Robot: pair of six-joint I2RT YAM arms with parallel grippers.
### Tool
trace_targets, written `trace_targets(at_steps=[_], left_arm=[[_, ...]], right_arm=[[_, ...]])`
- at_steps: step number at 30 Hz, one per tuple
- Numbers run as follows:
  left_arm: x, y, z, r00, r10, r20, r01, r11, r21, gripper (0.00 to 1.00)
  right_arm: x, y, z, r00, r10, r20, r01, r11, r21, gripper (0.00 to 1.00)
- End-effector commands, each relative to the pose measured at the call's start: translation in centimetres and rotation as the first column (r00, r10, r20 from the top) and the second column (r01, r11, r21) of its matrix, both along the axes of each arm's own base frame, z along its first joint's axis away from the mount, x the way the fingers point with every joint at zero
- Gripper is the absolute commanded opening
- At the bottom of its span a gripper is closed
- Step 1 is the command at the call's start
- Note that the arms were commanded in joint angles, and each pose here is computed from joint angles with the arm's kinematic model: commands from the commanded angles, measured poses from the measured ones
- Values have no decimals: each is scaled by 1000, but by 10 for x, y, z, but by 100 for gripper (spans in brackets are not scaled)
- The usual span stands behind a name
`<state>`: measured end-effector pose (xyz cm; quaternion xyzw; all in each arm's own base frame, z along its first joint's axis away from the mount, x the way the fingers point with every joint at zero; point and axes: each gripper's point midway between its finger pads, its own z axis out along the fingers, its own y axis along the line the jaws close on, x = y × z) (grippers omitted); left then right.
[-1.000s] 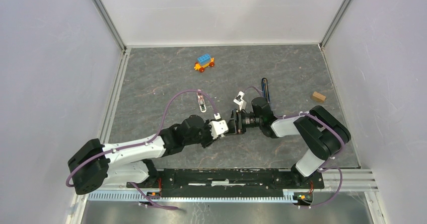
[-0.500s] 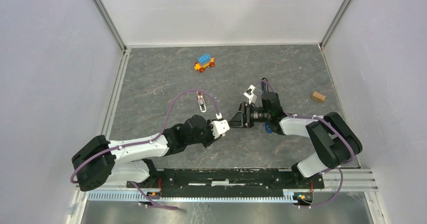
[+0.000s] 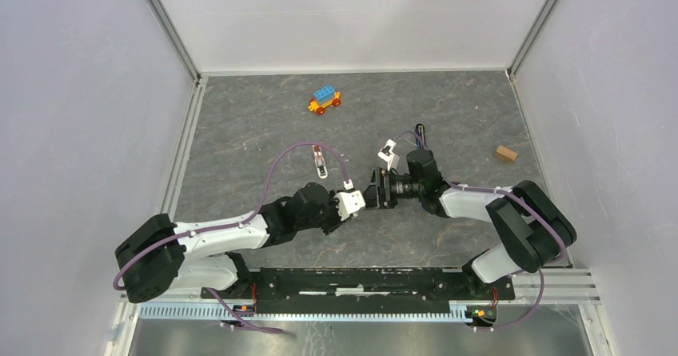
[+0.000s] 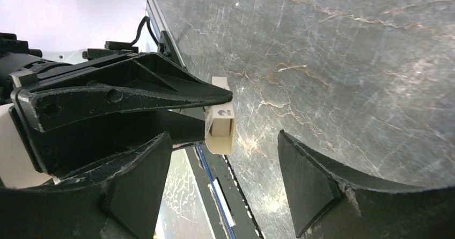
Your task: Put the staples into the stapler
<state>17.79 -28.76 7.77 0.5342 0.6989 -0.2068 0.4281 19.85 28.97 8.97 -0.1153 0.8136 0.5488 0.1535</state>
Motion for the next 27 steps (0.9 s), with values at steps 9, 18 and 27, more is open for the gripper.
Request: trace_targets(at_steps=[9,18,27], left_arm=[[4,-17,25,997,-43,60,47,996,-73,40],[4,-21,25,997,-53,61,58,994,-88,40],[6,-20,24,997,-47,63,51,996,-67,42]], right_arm=[[6,26,-3,999,11,30,-10,1000,-16,64],[1,34,-3,1000,29,2,-29,999,16,61],[-3,36,-2,999,47,0,-47,998,36,38]])
